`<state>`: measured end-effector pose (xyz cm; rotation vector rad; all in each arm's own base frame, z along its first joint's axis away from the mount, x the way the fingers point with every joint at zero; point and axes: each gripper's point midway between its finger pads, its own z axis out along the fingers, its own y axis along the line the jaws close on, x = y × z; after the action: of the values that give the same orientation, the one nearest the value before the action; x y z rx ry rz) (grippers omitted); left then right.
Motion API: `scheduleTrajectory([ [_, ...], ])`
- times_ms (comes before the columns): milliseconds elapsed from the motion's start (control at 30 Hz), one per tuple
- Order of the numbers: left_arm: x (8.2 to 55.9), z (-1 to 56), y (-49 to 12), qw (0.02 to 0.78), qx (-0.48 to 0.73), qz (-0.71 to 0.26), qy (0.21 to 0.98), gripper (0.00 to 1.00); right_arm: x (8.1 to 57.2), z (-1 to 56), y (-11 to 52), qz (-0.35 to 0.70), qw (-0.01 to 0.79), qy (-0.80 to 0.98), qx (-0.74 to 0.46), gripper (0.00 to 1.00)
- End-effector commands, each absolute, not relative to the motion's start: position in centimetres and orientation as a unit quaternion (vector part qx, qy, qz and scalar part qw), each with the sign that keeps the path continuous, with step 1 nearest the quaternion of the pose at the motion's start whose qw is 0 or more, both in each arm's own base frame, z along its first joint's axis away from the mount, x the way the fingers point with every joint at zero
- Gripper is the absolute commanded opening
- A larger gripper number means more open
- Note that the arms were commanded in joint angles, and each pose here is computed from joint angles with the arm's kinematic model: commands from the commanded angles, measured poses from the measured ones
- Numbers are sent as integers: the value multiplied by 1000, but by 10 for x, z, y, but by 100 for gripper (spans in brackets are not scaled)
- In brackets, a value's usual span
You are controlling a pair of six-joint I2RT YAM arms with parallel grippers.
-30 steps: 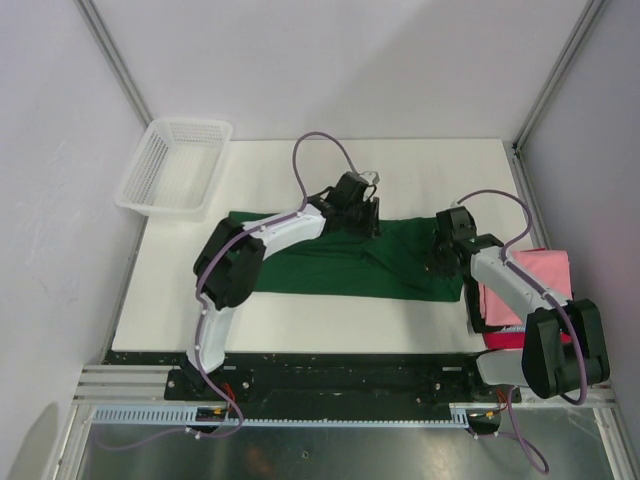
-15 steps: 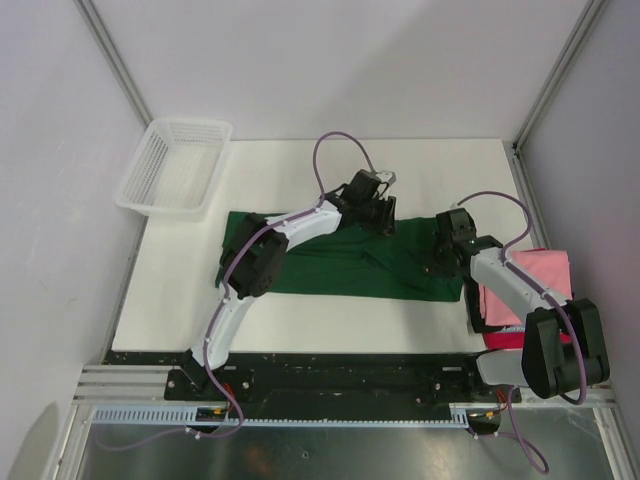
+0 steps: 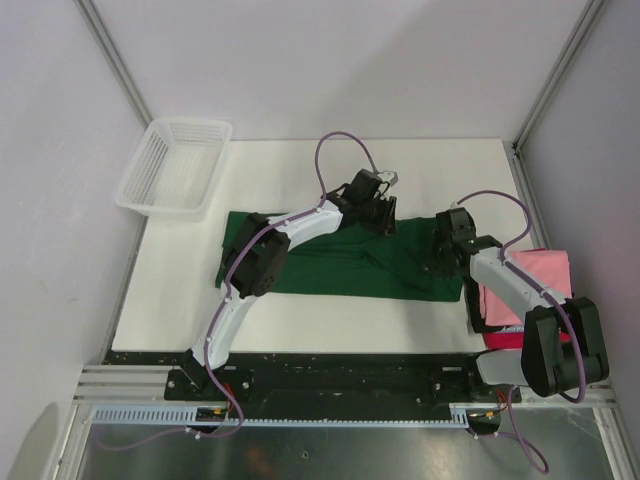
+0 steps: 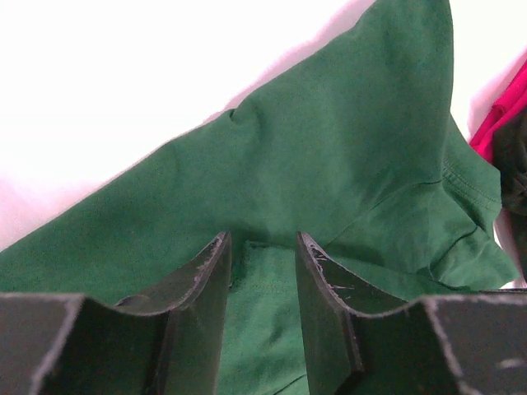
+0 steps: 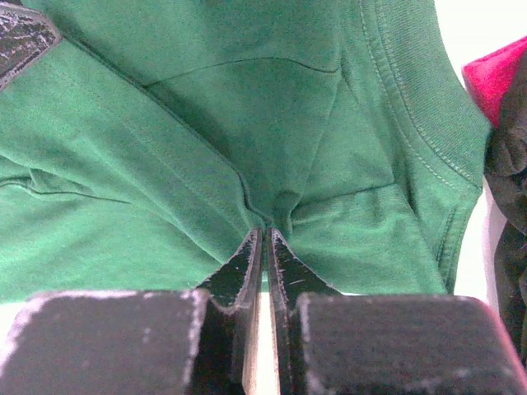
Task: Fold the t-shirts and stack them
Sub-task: Fold the other side of the tshirt into a rectangle
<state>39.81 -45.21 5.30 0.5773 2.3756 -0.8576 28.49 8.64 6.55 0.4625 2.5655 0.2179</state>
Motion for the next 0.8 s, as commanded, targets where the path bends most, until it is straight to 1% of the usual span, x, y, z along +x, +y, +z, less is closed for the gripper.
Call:
scheduleTrajectory([
  [0, 396, 50, -454, 277, 233, -316, 877, 41, 289, 65, 87, 81, 266, 945, 169, 7],
  [67, 395, 48, -454, 275, 233, -316, 878, 40, 289, 64, 87, 80, 266, 946, 169, 7],
  [167, 394, 47, -454, 273, 232, -316, 878, 37, 289, 64, 87, 79, 267, 945, 169, 7],
  [333, 392, 48, -451, 272, 230, -316, 880, 27, 289, 65, 87, 81, 267, 945, 169, 7],
  [433, 389, 50, -447, 272, 230, -313, 881, 19, 290, 66, 88, 82, 270, 944, 170, 7],
  [567, 386, 56, -439, 277, 225, -303, 884, 3, 290, 68, 87, 82, 273, 943, 172, 7],
  [633, 385, 61, -434, 282, 219, -299, 885, 1, 291, 69, 88, 84, 276, 942, 172, 7],
  [767, 382, 80, -428, 294, 208, -299, 884, 0, 291, 70, 86, 81, 279, 941, 174, 7],
])
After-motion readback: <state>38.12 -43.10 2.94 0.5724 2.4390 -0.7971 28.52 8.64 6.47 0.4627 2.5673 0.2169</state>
